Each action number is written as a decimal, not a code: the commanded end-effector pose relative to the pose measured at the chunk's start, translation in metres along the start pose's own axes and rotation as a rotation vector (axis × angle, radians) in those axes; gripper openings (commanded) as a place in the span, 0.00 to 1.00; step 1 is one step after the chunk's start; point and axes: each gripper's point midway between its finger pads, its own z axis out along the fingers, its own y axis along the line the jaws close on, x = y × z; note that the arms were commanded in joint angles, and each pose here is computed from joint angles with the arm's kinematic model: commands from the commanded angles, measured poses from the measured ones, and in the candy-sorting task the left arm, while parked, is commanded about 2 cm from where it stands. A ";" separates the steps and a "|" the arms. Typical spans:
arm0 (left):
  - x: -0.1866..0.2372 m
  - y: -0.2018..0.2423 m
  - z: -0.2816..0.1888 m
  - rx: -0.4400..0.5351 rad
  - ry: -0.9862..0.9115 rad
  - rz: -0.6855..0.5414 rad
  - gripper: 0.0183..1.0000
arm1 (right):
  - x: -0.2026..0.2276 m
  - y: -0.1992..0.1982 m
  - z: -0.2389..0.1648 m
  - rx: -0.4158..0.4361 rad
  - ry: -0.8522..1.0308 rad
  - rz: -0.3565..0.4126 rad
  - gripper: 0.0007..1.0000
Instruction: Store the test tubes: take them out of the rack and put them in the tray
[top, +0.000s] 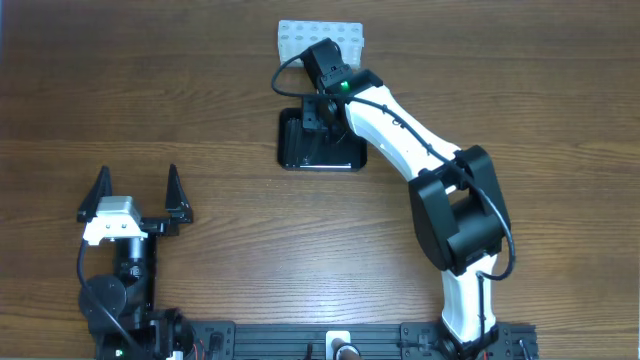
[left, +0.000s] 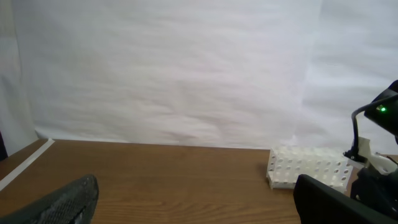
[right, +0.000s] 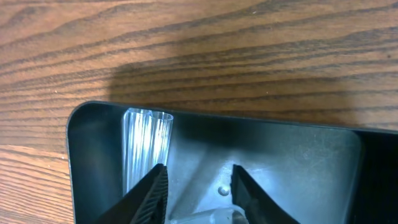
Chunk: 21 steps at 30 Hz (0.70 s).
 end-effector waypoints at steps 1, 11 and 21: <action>0.001 -0.004 0.000 0.019 -0.001 0.006 1.00 | -0.027 0.029 -0.086 -0.088 -0.171 -0.100 0.53; 0.001 -0.004 0.000 0.019 -0.001 0.006 1.00 | -0.062 -0.029 -0.241 -0.076 -0.457 -0.084 0.87; 0.001 -0.004 0.000 0.019 -0.001 0.006 1.00 | -0.046 -0.165 -0.367 0.171 -0.875 -0.072 0.99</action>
